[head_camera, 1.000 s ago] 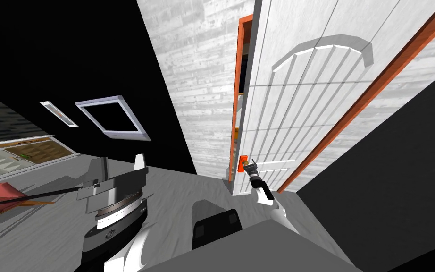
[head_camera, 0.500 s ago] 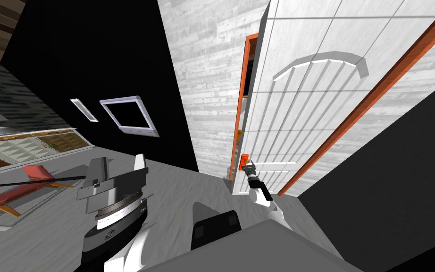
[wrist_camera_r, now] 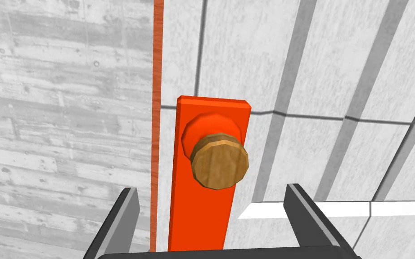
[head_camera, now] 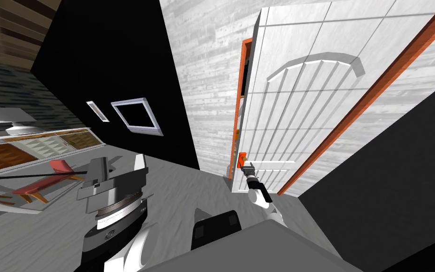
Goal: Pull the door open
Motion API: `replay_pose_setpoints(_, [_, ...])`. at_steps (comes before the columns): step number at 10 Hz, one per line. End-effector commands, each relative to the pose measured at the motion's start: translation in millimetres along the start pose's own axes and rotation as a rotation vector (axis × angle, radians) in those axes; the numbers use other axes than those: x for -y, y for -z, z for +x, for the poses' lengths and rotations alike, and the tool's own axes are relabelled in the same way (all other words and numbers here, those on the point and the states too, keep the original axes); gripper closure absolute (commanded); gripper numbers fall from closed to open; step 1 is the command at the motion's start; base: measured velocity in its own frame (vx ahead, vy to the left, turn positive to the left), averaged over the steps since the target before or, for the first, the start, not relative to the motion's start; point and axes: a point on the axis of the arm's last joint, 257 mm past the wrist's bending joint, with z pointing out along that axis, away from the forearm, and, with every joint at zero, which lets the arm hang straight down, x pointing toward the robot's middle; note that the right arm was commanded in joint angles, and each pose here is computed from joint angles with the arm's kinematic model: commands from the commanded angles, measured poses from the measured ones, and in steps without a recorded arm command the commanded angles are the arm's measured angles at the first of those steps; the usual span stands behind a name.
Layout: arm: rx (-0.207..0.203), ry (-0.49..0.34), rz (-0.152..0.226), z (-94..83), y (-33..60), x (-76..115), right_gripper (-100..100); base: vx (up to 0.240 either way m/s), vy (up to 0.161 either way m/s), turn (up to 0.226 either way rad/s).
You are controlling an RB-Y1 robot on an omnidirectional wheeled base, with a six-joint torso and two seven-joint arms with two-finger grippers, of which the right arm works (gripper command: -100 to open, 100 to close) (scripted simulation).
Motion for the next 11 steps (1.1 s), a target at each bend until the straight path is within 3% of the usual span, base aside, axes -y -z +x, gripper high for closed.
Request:
replay_pose_setpoints(1, [0.008,-0.060,0.000,-0.8,1.6,2.6,-100,-0.076,-0.029,0.044])
replay_pose_setpoints(2, [0.013,-0.102,-0.001,-1.5,2.9,4.5,-100,-0.080,-0.025,0.055])
replay_pose_setpoints(3, [0.010,-0.075,-0.001,-1.0,2.3,3.1,-100,-0.036,-0.008,0.010])
replay_pose_setpoints(7, [0.014,-0.082,-0.078,-10.1,-3.4,-64.6,-100,0.163,-0.015,0.192])
replay_pose_setpoints(8, [0.014,-0.079,-0.066,-8.8,-2.6,-59.2,-100,0.088,-0.008,0.039])
replay_pose_setpoints(9, [0.014,-0.079,-0.066,-8.8,-2.6,-59.2,100,-0.005,-0.005,-0.054])
replay_pose_setpoints(11, [0.014,-0.079,-0.066,-8.8,-2.6,-59.2,100,-0.029,-0.006,0.005])
